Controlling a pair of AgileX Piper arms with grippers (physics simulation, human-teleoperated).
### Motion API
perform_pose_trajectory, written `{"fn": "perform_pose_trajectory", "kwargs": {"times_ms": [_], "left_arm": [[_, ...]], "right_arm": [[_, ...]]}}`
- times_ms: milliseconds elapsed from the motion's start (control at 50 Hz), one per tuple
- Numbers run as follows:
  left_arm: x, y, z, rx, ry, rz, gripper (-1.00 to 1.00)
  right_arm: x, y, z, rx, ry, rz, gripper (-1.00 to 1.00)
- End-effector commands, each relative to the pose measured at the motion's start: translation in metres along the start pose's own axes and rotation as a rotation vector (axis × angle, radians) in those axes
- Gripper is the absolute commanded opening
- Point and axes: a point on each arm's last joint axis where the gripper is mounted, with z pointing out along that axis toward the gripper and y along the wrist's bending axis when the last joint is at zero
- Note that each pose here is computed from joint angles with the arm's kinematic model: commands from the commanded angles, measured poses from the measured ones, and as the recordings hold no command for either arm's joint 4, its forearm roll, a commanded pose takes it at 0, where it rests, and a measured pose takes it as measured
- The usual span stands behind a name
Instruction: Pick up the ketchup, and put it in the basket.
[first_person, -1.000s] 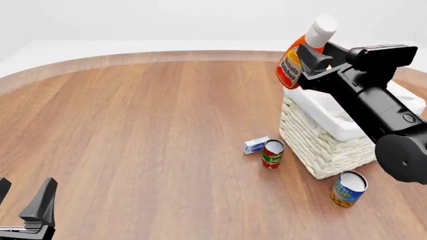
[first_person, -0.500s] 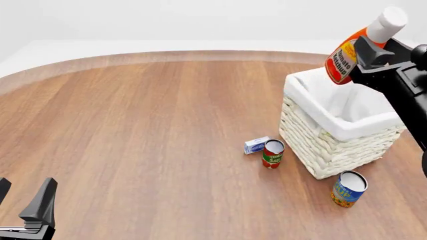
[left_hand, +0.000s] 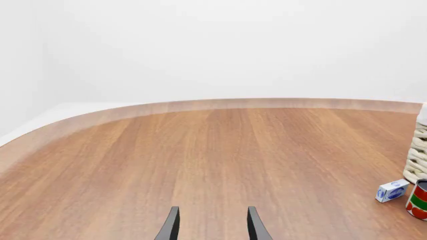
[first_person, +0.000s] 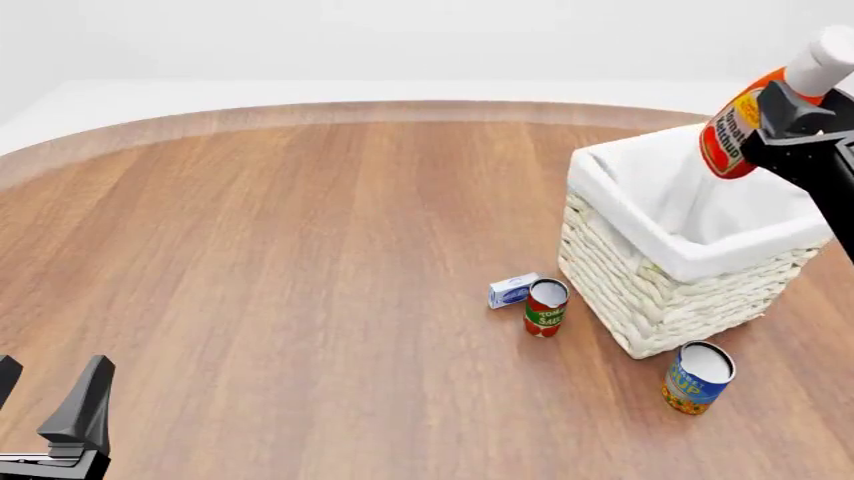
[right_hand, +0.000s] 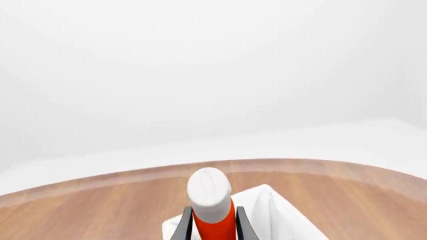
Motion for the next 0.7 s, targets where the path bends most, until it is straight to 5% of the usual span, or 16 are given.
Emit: {"fn": "perform_pose_trajectory", "kwargs": {"times_ms": [20,700], "left_arm": [[0.000,0.000,0.000,0.000,0.000,0.000,1.00],[0.000,0.000,0.000,0.000,0.000,0.000,1.00]], "right_arm": [[0.003,-0.004,0.008,0.017,0.026,-0.009,-1.00],[0.025,-0.006,0.029,0.024,0.125,-0.039,-1.00]]}}
